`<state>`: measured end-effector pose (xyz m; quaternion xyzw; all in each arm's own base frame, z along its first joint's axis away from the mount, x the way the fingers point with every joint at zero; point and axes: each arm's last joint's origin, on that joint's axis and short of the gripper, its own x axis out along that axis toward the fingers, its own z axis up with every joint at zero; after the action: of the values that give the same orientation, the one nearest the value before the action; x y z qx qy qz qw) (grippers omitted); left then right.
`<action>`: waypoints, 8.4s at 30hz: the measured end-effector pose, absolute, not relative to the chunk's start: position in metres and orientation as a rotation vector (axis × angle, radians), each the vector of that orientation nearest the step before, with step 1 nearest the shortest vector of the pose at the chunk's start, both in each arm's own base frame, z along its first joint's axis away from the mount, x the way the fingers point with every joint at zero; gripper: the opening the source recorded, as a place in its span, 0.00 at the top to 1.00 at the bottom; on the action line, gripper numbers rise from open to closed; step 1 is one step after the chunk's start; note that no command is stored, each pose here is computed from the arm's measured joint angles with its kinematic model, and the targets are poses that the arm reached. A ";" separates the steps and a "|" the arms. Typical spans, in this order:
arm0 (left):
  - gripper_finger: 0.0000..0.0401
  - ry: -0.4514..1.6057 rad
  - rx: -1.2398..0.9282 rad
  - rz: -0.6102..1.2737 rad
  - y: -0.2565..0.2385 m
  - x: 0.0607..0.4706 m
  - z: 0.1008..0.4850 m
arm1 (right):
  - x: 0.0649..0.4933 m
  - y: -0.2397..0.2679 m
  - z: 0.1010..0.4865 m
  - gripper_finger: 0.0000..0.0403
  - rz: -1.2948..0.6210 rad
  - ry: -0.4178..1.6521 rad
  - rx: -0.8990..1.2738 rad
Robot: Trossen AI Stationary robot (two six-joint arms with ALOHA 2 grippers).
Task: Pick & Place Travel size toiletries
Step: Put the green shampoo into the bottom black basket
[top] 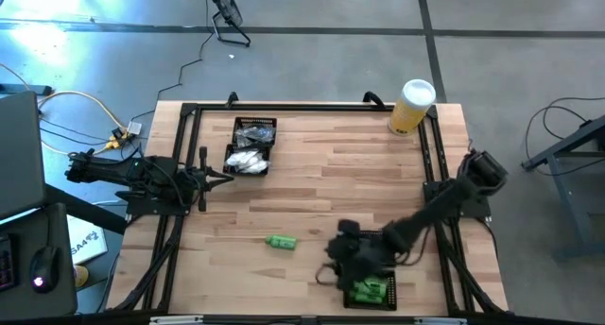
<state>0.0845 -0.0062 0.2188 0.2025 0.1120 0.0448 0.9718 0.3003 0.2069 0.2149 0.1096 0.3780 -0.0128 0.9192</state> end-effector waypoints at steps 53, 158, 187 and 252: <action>1.00 0.328 0.595 0.034 -0.008 0.091 0.211 | 0.364 0.064 0.238 0.98 -0.245 0.611 0.054; 0.49 0.899 0.247 -0.530 -0.095 0.302 0.129 | 0.241 0.004 0.205 0.98 -0.183 0.331 0.216; 0.57 0.899 0.258 -0.563 -0.079 0.301 0.133 | 0.239 0.015 0.226 0.98 0.190 0.228 0.324; 0.57 0.070 0.422 -0.118 0.012 0.278 0.298 | 0.290 0.022 0.229 0.25 -0.094 -0.195 -0.006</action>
<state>0.2784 0.0118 0.2983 0.2095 0.0347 -0.0587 0.9754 0.2899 0.0224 0.2292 -0.0029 -0.0975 -0.0471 0.9941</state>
